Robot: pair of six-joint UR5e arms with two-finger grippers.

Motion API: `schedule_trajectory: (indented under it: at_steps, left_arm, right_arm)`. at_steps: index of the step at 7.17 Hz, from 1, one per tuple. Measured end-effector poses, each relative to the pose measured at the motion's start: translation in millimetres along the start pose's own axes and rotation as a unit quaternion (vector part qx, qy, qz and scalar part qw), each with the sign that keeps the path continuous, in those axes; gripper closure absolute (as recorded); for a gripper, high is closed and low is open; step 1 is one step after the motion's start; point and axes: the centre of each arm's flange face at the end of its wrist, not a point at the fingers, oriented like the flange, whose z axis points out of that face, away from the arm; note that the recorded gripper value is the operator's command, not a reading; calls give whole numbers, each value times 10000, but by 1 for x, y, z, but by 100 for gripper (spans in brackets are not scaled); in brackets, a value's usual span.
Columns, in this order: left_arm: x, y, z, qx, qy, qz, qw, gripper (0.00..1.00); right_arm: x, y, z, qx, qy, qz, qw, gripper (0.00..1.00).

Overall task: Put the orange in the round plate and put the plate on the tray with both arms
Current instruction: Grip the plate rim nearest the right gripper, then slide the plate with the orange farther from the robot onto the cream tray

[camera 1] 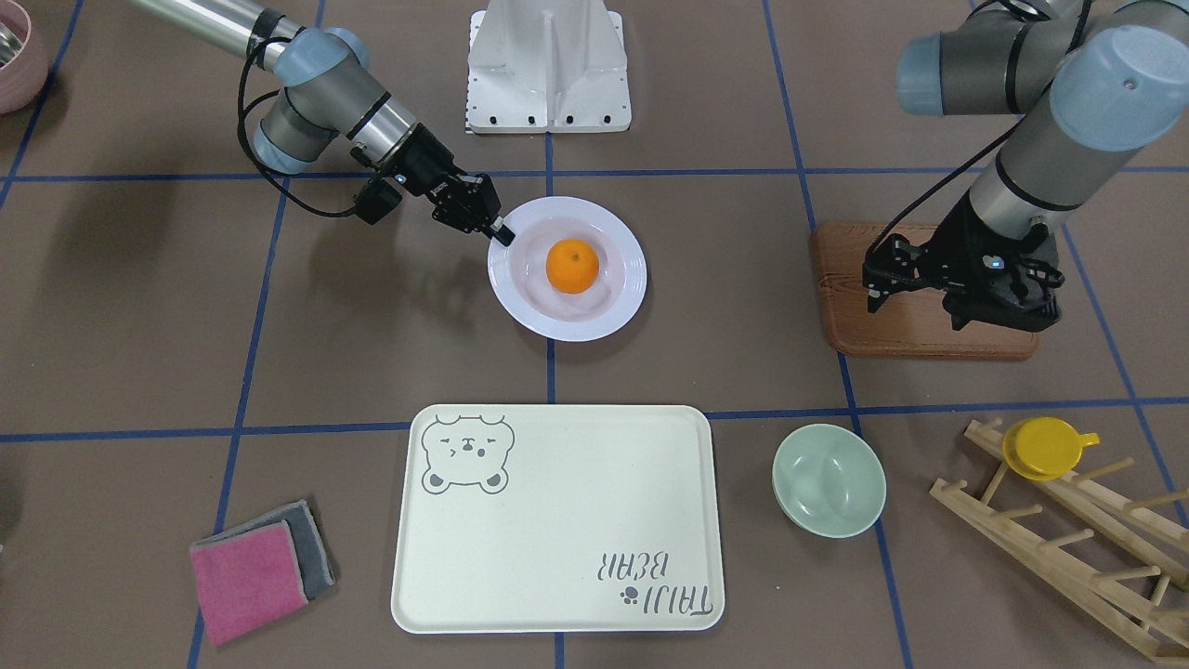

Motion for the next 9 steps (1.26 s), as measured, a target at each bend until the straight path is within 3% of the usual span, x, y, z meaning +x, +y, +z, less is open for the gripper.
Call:
schedule_trajectory:
  at_steps: [3, 6, 9]
  left_arm:
    - [0, 0, 1, -6, -4, -7, 10000, 1]
    - [0, 0, 1, -9, -7, -6, 10000, 1]
    - [1, 0, 0, 9, -5, -9, 10000, 1]
  right_arm:
    - [-13, -9, -6, 45, -264, 98, 9996, 100]
    - [-3, -22, -19, 186, -981, 594, 9932, 100]
    - [-12, -45, -17, 600, -1270, 886, 9861, 100]
